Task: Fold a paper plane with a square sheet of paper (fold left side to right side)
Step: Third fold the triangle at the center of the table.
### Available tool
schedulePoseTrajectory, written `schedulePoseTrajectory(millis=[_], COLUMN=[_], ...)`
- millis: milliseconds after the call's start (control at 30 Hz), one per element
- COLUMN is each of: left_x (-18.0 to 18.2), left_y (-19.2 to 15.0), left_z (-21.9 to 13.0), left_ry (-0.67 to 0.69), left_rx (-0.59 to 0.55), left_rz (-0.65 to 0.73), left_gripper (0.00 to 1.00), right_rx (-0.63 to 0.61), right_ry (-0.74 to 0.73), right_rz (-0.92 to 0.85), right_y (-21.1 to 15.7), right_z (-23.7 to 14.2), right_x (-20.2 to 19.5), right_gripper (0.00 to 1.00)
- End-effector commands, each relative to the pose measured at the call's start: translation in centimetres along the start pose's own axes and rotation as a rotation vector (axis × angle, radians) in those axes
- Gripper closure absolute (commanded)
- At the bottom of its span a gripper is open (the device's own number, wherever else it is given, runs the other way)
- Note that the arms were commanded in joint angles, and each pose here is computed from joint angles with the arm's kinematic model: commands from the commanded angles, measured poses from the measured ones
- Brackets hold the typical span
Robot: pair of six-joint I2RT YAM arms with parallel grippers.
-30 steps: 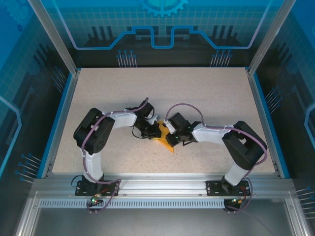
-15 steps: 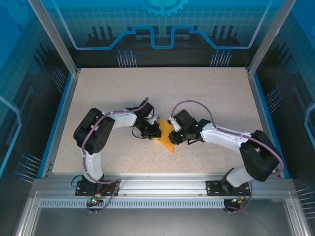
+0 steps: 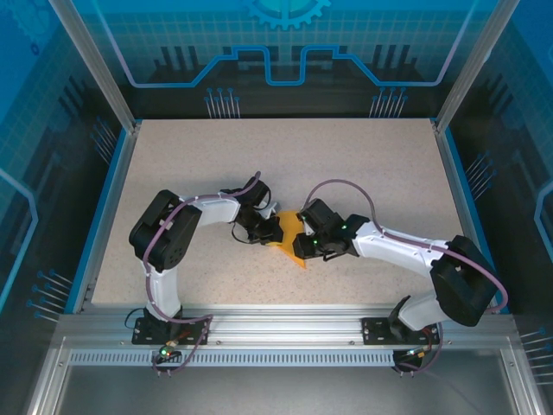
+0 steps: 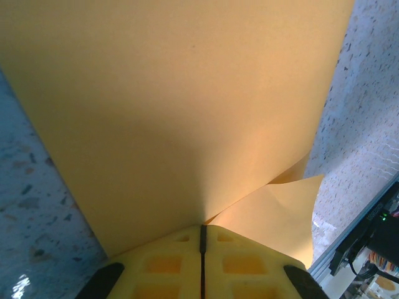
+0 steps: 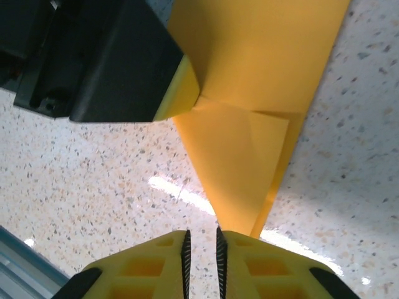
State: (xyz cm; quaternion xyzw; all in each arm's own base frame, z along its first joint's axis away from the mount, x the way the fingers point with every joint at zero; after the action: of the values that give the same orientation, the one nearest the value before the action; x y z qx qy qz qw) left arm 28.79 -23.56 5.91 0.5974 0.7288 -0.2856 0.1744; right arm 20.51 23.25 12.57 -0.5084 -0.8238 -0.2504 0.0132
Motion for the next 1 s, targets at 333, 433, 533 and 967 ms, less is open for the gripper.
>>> schedulePoseTrajectory(millis=[333,433,533,967], left_x=[2.6,2.6,2.5,2.6], left_y=[-0.4,-0.4,-0.4,-0.4], left_z=[1.0,1.0,1.0,1.0], left_ry=[0.124,0.125,0.125,0.136], left_rx=[-0.008,-0.008,-0.008,-0.009], left_rz=[-0.020,-0.020,-0.018,-0.016], left_gripper=[0.92,0.92,0.92,0.92], right_rx=[-0.040,-0.051,-0.057,-0.045], right_ry=[0.013,0.034,0.045,0.058], right_rz=[0.069,0.081,0.090,0.159], right_y=[1.4,1.5,1.7,2.1], right_z=[-0.1,0.1,0.3,2.5], right_x=[2.0,2.3,2.5,2.9], right_gripper=[0.99,1.00,1.00,1.00])
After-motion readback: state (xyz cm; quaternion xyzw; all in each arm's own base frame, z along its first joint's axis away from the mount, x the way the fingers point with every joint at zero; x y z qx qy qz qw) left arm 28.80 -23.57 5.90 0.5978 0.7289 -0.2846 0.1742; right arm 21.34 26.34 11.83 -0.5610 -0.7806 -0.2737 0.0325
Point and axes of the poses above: each hand's point on the last joint's axis, 136 mm out from that joint toward the fingers, its own z axis out along the fingers, its own x axis along the line the jaws close on, y = z × x, the point moved 6 cm from there along -z, back along the fingers, and after that the axes turned 14 degrees about -z, right-handed, at the moved point
